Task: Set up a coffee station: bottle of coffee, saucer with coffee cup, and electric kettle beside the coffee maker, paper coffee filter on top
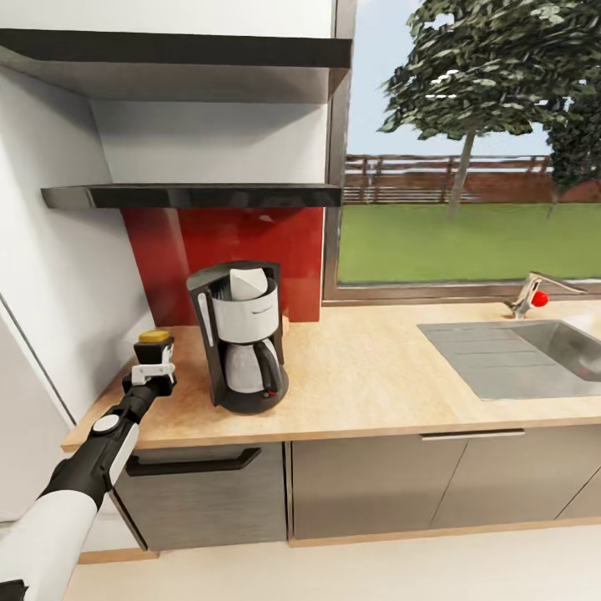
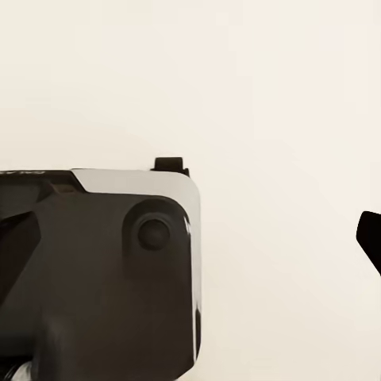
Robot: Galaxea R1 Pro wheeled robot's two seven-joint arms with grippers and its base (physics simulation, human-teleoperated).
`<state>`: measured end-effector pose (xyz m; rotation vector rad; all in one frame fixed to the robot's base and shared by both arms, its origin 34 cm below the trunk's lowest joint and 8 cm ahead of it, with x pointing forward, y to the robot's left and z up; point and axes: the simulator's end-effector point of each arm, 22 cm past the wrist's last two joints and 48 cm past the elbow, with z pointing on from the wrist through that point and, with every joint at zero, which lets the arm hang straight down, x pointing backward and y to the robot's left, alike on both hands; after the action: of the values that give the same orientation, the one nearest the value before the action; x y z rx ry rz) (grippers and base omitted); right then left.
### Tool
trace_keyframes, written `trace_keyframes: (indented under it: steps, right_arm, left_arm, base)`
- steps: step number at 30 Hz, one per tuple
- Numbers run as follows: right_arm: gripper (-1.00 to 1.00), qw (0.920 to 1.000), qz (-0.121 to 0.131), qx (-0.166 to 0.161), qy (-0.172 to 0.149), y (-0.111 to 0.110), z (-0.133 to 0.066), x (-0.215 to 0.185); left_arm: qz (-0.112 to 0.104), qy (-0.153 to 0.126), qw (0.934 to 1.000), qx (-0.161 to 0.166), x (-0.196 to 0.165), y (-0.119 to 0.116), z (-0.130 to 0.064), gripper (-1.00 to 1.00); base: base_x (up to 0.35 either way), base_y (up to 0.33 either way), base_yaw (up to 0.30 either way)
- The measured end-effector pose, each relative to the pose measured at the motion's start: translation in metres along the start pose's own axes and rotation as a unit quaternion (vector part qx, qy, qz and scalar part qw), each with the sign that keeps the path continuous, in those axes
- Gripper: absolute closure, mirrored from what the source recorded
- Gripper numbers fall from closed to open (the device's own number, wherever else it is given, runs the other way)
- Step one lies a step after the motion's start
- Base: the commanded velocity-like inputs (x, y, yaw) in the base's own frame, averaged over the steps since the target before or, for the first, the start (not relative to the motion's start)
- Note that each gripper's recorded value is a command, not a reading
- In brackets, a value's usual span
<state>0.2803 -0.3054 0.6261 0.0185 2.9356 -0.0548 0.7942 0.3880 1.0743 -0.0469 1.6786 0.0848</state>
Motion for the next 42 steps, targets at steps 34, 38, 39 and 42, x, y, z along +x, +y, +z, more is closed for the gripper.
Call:
trace_keyframes:
  steps: [34, 38, 39, 42]
  right_arm:
    - [-1.00, 1.0000, -0.001, 0.000, 0.000, -0.001, 0.000, 0.001]
    - [-1.00, 1.0000, -0.001, 0.000, 0.000, -0.001, 0.000, 0.001]
    - [-1.00, 1.0000, -0.001, 0.000, 0.000, -0.001, 0.000, 0.001]
    - [-1.00, 1.0000, -0.001, 0.000, 0.000, -0.001, 0.000, 0.001]
  left_arm:
    - [0.009, -0.029, 0.9995, 0.009, 0.047, -0.013, -0.032, 1.00]
    - [0.011, -0.029, 0.9995, 0.009, 0.056, -0.013, -0.040, 1.00]
    - [0.011, -0.027, 0.9995, 0.008, 0.059, -0.012, -0.042, 1.00]
    - [0.011, -0.025, 0.9996, 0.008, 0.063, -0.012, -0.044, 1.00]
  base:
    - [0.113, 0.000, 0.000]
    - [0.031, 0.000, 0.000]
    - [0.166, 0.000, 0.000]
    - [0.242, 0.000, 0.000]
